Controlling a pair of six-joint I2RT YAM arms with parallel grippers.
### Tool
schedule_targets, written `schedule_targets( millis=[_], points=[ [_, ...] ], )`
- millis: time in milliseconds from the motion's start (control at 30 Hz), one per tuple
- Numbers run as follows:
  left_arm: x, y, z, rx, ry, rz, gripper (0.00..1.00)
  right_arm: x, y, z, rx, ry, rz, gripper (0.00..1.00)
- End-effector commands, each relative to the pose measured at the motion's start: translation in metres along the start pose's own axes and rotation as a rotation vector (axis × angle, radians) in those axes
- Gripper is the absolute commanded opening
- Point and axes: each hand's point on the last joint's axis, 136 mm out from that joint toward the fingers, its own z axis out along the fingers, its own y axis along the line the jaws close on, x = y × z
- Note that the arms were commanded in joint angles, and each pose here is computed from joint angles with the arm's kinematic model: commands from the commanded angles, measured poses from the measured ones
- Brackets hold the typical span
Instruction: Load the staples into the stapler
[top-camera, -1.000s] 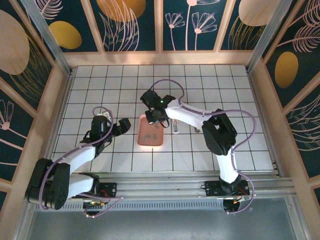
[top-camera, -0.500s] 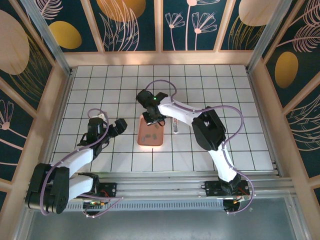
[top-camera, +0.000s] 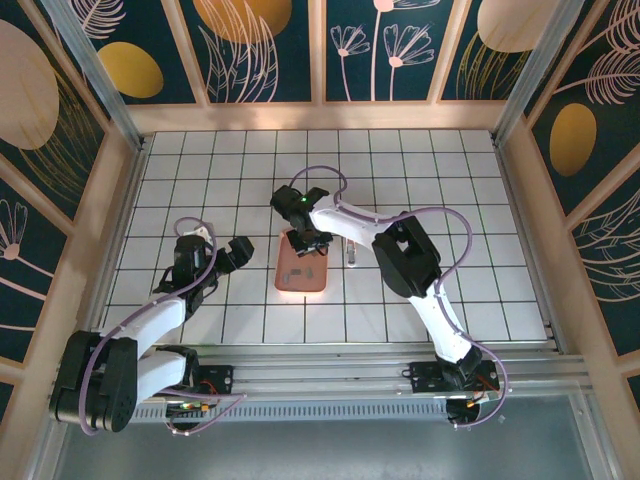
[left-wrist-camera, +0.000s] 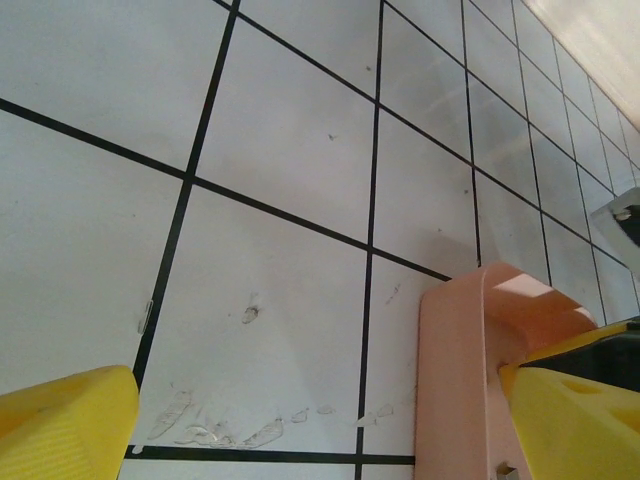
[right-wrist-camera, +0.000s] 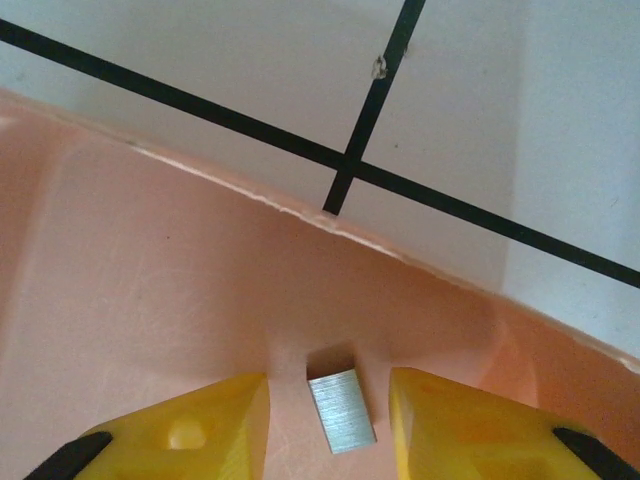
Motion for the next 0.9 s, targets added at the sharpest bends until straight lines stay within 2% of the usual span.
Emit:
schedule_targets(
  millis=[0,233,567,700,800,867],
  points=[
    [-0.002,-0.001,-0.002,0.003,-0.001,0.015,0.95,0.003,-0.006,0.004,0.025,0.03,-0.005,0.36],
    [-0.003,-0.001,-0.001,0.002,0.0,0.017,0.95,0.009,-0.005,0.013,0.001,0.066,0.008,0.34],
    [-0.004,-0.001,-0.003,-0.002,-0.003,0.023,0.95,0.008,-0.001,0.018,-0.047,0.074,0.019,0.23],
    [-0.005,-0.002,-0.003,-0.002,-0.006,0.026,0.95,0.009,-0.001,0.018,-0.049,0.078,0.02,0.24],
    [-0.005,-0.002,-0.003,-0.003,-0.008,0.027,0.95,0.01,-0.004,0.018,-0.032,0.079,0.015,0.31],
    [-0.005,-0.001,-0.003,-0.004,-0.005,0.027,0.95,0.009,-0.005,0.018,-0.023,0.077,0.013,0.32]
  ],
)
